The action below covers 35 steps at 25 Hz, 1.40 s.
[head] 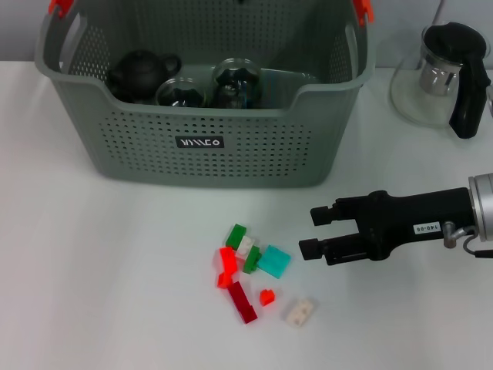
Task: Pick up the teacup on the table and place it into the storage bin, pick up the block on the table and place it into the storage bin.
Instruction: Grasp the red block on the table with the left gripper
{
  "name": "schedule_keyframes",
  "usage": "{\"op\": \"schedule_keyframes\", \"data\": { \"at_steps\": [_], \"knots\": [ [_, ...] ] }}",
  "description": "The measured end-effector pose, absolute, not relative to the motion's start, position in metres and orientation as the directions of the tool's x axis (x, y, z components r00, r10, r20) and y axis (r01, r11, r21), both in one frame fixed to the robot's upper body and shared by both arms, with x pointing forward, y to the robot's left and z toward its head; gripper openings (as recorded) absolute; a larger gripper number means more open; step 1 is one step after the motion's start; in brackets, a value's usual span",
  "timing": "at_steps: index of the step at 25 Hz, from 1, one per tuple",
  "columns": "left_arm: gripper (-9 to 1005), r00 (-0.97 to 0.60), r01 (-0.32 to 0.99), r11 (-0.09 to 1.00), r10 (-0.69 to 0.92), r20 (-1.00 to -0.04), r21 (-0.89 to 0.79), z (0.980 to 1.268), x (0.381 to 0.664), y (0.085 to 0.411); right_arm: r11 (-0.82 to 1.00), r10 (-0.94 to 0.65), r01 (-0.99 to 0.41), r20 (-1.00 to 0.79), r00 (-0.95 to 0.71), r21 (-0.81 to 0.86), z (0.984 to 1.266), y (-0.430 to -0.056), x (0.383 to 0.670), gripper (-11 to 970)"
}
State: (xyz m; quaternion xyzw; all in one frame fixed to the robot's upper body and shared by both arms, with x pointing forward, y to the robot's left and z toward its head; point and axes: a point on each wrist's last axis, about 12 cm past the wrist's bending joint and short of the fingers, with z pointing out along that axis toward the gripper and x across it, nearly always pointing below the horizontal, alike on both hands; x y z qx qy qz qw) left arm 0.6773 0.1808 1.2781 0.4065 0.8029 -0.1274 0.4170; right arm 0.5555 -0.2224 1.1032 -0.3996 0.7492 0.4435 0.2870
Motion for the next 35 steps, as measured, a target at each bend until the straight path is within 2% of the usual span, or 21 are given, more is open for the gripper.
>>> {"op": "schedule_keyframes", "data": {
  "at_steps": [6, 8, 11, 14, 16, 19, 25, 35],
  "knots": [
    [687, -0.3, 0.735, 0.661, 0.516, -0.802, 0.151, 1.291, 0.661, 0.201, 0.283, -0.346, -0.856, -0.786, -0.512, 0.433, 1.102, -0.222, 0.554, 823],
    [773, -0.28, 0.763, 0.633, 0.509, -0.814, 0.134, 1.297, 0.644, 0.206, 0.282, -0.346, -0.856, -0.787, -0.511, 0.432, 1.102, -0.222, 0.554, 823],
    [902, -0.216, 0.86, 0.499, 0.543, -0.812, 0.106, 1.299, 0.61, 0.209, 0.282, -0.345, -0.857, -0.787, -0.511, 0.432, 1.102, -0.222, 0.555, 823],
    [923, -0.096, 0.958, 0.273, 0.6, -0.794, 0.09, 1.292, 0.57, 0.211, 0.283, -0.345, -0.857, -0.788, -0.51, 0.431, 1.103, -0.222, 0.555, 824],
    [937, -0.037, 0.984, 0.158, 0.631, -0.775, 0.082, 1.281, 0.551, 0.213, 0.283, -0.345, -0.857, -0.788, -0.509, 0.43, 1.103, -0.222, 0.555, 824],
    [958, -0.004, 0.993, 0.089, 0.679, -0.734, 0.076, 1.261, 0.534, 0.217, 0.284, -0.345, -0.858, -0.789, -0.509, 0.429, 1.103, -0.222, 0.556, 823],
    [965, -0.018, 0.996, 0.065, 0.791, -0.612, 0.055, 1.223, 0.519, 0.212, 0.289, -0.342, -0.852, -0.784, -0.519, 0.437, 1.102, -0.221, 0.555, 822],
    [966, -0.069, 0.997, 0.051, 0.889, -0.454, -0.052, 1.17, 0.521, 0.177, 0.296, -0.333, -0.843, -0.779, -0.531, 0.449, 1.099, -0.222, 0.554, 823]
  ]
}}
